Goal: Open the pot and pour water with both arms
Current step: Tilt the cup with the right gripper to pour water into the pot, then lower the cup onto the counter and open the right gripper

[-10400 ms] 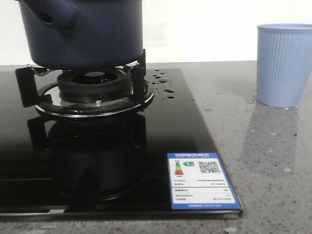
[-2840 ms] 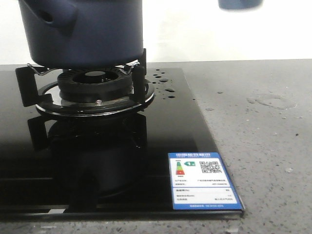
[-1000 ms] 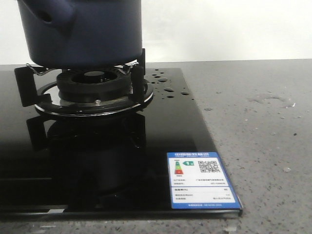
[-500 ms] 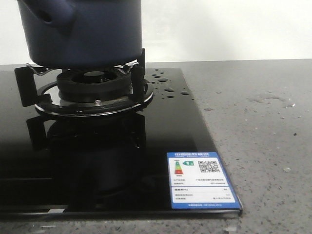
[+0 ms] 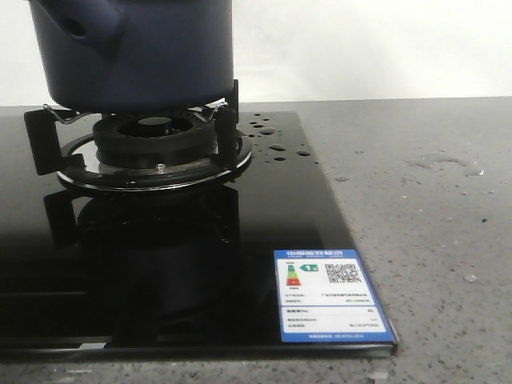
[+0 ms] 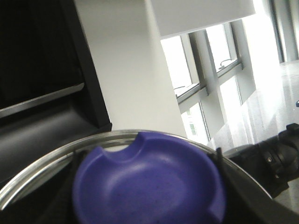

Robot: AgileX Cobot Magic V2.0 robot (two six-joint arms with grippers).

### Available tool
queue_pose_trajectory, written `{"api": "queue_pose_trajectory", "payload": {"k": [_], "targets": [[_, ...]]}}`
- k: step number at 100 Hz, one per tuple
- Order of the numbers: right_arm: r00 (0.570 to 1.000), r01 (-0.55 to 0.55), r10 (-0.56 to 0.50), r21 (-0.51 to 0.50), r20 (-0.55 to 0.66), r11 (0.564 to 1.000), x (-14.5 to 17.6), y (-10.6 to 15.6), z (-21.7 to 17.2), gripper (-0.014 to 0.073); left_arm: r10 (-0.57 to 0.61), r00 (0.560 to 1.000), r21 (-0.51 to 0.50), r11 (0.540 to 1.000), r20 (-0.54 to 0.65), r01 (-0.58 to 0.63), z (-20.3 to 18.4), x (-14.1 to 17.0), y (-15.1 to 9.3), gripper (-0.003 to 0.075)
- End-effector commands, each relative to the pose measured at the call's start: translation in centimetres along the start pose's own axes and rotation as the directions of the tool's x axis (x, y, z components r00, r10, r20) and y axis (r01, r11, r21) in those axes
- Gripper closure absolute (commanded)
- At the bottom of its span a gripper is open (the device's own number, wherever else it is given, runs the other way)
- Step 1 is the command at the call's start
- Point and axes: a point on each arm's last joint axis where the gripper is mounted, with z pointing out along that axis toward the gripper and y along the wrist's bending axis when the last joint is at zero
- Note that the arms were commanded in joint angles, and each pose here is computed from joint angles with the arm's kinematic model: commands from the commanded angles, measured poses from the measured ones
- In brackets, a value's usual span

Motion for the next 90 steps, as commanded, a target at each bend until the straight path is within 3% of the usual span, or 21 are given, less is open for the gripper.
{"api": "queue_pose_trajectory", "payload": {"k": [1,16,27,37,42,47,55,59,74,90], "targets": [[0.975,-0.219,0.221,0.075,-0.018,0.973,-0.2,-3.3,-2.3,0.0314,-0.019,0.995,-0.024,0.999,0.097,0.022,-0.4,-2.0,-0.1,0.047],[0.908,-0.389,0.406,0.148,-0.109,0.909,1.6,-5.2,-4.2,0.0314,-0.019,0.995,-0.024,0.999,0.097,0.022,-0.4,-2.0,-0.1,0.047],[0.832,-0.517,0.548,0.235,-0.091,0.823,3.0,-7.3,-6.2,0.0314,-0.017,0.995,-0.025,1.0,0.094,0.019,-0.4,-2.0,-0.1,0.047],[0.707,-0.632,0.699,0.349,-0.105,0.692,5.1,-9.1,-8.5,0.0314,-0.015,0.996,-0.025,1.0,0.092,0.018,-0.4,-2.0,-0.1,0.047],[0.618,-0.68,0.776,0.412,-0.123,0.607,6.5,-9.5,-9.4,0.0314,-0.02,0.996,-0.025,0.999,0.088,0.022,-0.4,-1.8,-0.1,0.047],[0.543,-0.696,0.825,0.464,-0.16,0.548,8.1,-9.3,-10.2,0.0314,-0.026,0.996,-0.027,0.999,0.084,0.028,-0.3,-1.6,-0.1,0.047],[0.433,-0.719,0.877,0.506,-0.21,0.476,10.7,-7.9,-11.1,0.0314,-0.044,0.997,-0.028,0.999,0.07,0.046,-0.3,-0.9,0.0,0.047],[0.402,-0.731,0.887,0.504,-0.227,0.46,11.6,-6.9,-11.4,0.0314,-0.053,0.997,-0.03,0.998,0.064,0.055,-0.2,-0.5,0.0,0.047],[0.35,-0.809,0.906,0.41,-0.237,0.42,14.0,-1.1,-12.1,0.0314,-0.091,0.995,-0.03,0.995,0.036,0.092,-0.1,0.9,0.1,0.047],[0.286,-0.914,0.941,0.244,-0.18,0.324,14.2,5.0,-12.8,0.0314,-0.12,0.993,-0.031,0.992,0.014,0.12,0.0,2.0,0.1,0.047]]}}
